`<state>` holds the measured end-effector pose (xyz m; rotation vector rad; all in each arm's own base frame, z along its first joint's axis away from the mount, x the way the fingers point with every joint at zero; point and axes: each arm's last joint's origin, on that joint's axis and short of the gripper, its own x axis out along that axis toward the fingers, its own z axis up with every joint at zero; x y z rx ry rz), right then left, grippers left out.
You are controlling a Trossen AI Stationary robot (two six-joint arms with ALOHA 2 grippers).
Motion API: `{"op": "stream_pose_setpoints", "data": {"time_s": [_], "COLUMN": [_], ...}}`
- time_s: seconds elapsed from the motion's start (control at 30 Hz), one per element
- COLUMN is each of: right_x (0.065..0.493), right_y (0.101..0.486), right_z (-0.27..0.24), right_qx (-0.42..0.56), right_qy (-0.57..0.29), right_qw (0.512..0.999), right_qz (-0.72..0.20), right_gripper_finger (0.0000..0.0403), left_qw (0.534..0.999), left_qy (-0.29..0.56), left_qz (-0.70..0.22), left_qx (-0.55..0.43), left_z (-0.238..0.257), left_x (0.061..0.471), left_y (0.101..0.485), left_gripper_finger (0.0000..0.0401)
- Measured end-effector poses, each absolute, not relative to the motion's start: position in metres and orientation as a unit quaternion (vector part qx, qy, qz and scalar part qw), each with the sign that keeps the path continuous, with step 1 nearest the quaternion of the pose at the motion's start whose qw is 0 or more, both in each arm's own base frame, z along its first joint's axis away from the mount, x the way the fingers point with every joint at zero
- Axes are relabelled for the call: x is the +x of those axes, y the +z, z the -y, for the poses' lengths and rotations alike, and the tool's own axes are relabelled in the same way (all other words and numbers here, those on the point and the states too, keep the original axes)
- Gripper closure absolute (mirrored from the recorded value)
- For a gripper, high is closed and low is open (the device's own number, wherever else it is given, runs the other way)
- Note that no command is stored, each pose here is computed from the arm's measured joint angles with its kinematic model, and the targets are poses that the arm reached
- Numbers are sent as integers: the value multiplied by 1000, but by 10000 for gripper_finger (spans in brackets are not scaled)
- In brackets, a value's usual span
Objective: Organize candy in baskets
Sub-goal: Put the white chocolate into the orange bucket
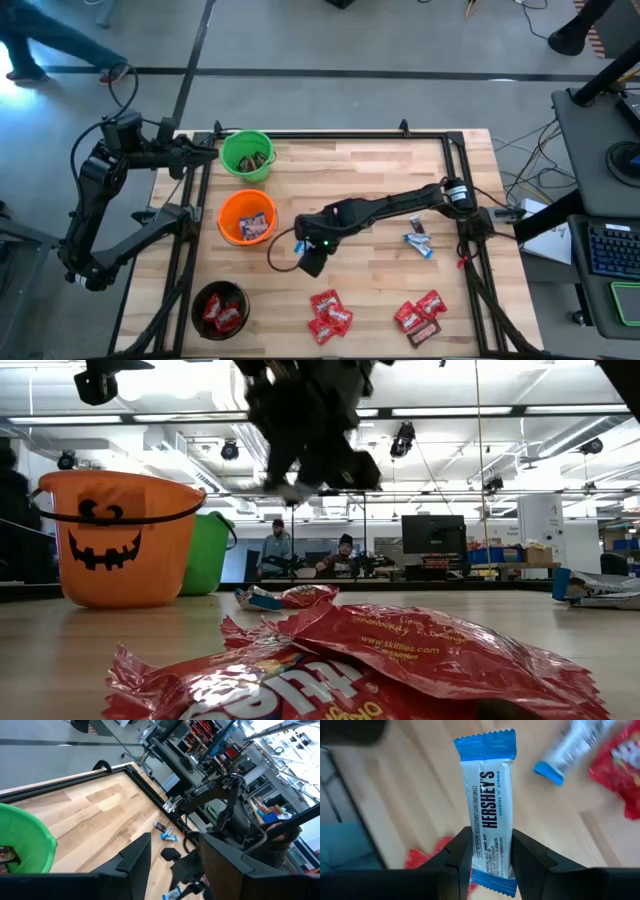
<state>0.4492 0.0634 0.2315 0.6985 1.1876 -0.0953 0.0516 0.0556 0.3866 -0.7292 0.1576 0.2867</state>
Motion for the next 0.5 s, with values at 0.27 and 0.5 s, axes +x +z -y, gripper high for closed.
{"op": "stream_pose_setpoints", "data": {"time_s": [0.27, 0.5], "right_x": [462, 478], "right_y": [275, 289], "right_z": [-62, -47], "right_qx": [298, 302], "right_qy": [-48, -44], "right_qw": [830, 876], "right_qz": [-469, -374], "right_gripper_finger": [294, 294], "left_qw": [923, 929], "left_qy": [139, 138], "left_qz": [-77, -80], "left_qx": [-351, -335], "left_z": [-56, -56], "left_x": [52, 52], "left_y": [387, 387], "left_gripper_finger": [251, 251]}}
